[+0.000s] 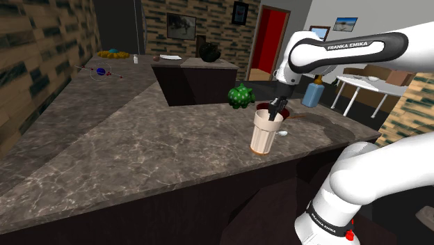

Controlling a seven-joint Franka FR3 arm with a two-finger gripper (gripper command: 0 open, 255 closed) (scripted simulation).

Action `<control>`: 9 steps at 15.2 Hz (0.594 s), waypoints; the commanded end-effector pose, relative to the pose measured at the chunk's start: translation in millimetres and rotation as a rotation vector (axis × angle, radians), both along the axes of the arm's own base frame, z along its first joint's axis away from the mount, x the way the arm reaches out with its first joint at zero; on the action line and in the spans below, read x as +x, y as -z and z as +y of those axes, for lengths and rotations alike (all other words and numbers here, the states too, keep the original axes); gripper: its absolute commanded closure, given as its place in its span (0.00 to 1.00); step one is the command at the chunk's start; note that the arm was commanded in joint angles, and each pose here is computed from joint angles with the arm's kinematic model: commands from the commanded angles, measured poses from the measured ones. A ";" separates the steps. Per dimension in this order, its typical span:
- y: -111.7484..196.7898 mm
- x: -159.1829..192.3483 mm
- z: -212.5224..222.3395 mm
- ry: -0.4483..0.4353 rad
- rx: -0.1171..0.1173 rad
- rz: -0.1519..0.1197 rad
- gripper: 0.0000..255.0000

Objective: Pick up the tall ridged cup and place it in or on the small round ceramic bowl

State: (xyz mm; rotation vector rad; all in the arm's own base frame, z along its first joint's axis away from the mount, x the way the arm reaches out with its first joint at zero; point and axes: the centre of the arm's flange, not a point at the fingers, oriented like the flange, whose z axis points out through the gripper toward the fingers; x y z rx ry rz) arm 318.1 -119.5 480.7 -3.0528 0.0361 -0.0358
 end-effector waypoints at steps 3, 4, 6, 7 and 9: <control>-20.1 0.6 0.5 0.000 0.000 0.000 1.00; -25.4 0.6 0.5 0.000 0.000 0.000 1.00; -36.0 0.6 0.5 0.000 0.000 0.000 1.00; -41.2 0.6 0.5 0.000 0.000 0.000 1.00; -51.8 0.6 0.5 0.000 0.000 0.000 1.00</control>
